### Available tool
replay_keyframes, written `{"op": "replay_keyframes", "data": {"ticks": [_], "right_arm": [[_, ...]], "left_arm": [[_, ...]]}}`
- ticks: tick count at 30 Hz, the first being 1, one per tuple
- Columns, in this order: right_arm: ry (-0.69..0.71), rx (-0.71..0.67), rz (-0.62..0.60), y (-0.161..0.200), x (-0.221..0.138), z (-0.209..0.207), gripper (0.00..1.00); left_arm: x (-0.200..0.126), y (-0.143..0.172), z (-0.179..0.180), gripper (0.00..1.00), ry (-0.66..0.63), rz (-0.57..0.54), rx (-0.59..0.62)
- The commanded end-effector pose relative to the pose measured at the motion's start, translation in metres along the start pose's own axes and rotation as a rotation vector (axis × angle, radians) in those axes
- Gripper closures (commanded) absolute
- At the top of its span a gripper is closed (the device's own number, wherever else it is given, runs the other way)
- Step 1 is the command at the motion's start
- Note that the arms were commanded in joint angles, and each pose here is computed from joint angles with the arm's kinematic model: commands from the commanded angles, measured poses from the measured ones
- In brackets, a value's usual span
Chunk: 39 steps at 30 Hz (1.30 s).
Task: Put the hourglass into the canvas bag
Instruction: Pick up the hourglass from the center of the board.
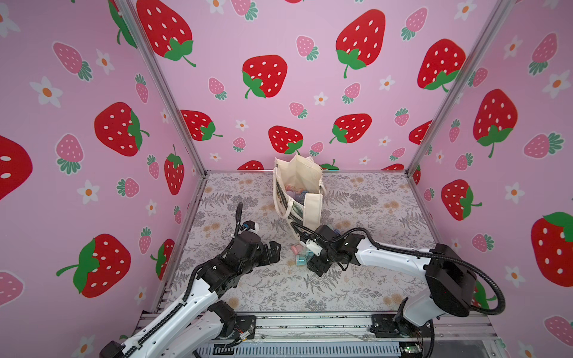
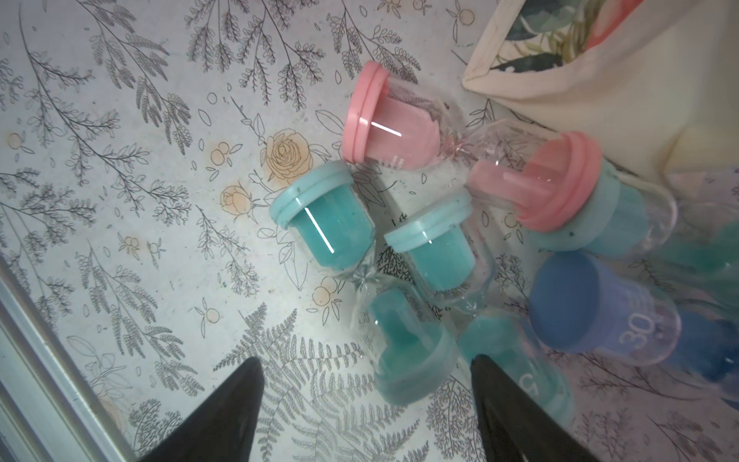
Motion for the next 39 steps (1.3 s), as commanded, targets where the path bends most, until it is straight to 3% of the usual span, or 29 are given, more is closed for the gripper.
{"op": "replay_keyframes", "data": {"ticks": [1, 25, 39], "right_arm": [[0.017, -0.048, -0.01, -0.003, 0.01, 0.001, 0.18], [0.043, -0.044, 0.147, 0.036, 0.04, 0.012, 0.34], [0.058, -0.029, 0.148, 0.044, 0.036, 0.011, 0.46]], "left_arm": [[0.001, -0.002, -0.001, 0.01, -0.004, -0.023, -0.001], [-0.001, -0.005, -0.001, 0.01, -0.027, -0.029, 0.014], [-0.002, -0.005, 0.0, 0.01, -0.035, -0.03, 0.015]]}}
Point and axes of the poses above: each gripper's point midway between its finger pads, its own x axis out along the fingers, its own z axis along the line the jaws close on, y = z × x, the point moved 10 cm from there along -x, back along the fingers, and after that the axes turned 10 degrees about x, right-handed, at the moved point
